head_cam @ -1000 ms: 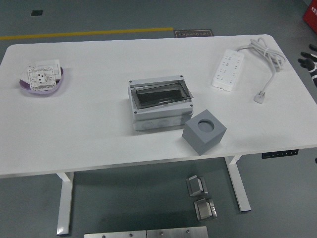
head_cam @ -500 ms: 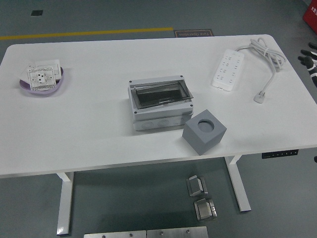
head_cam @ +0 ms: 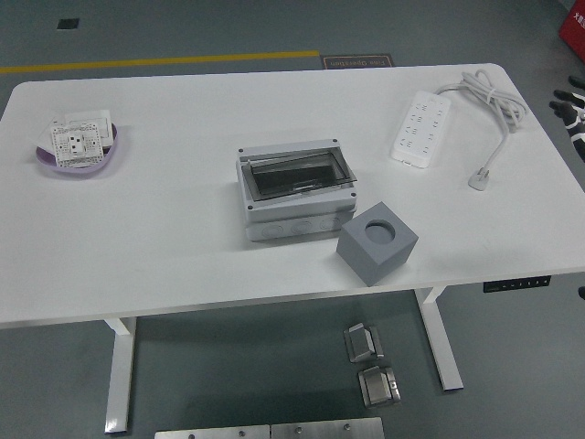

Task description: Pick up the cylinder from the cube,place it in the box,flap close box

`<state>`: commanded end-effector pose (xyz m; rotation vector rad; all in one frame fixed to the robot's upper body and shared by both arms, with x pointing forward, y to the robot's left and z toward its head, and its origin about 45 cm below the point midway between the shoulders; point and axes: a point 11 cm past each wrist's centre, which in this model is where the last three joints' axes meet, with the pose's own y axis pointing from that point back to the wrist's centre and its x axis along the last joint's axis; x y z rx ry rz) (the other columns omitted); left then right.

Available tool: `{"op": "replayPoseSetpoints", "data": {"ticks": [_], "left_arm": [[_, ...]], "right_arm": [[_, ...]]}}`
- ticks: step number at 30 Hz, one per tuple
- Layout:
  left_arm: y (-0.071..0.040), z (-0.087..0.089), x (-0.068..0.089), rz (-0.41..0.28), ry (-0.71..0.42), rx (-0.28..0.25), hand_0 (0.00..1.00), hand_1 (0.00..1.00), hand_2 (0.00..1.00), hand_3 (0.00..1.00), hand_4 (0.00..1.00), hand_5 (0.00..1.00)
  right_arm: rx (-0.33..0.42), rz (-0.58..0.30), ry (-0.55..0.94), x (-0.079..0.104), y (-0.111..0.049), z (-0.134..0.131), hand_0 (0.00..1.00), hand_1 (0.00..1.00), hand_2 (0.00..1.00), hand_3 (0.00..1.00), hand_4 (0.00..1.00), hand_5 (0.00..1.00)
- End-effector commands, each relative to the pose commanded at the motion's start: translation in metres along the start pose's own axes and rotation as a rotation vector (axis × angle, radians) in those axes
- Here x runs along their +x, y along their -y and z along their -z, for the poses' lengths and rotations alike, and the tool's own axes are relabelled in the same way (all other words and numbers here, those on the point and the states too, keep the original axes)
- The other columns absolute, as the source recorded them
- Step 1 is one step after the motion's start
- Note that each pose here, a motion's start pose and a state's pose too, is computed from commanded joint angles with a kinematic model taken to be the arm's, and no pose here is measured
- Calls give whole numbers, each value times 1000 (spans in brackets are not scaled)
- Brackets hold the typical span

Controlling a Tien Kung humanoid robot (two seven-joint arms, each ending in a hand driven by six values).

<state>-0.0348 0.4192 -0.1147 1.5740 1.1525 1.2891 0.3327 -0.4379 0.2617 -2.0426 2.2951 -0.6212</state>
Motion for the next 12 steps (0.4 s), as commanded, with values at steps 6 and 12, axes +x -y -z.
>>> {"op": "replayPoseSetpoints", "data": {"ticks": [6, 12], "left_arm": [[0, 0, 0, -2, -2, -1, 677, 708, 557, 654, 520, 195], [0, 0, -1, 1, -2, -3, 677, 708, 556, 654, 520, 197]], "right_arm": [[5, -7, -3, 2, 1, 1, 809, 729, 762, 812, 859, 583], [6, -11, -9, 3, 0, 2, 809, 730, 761, 810, 856, 580]]}}
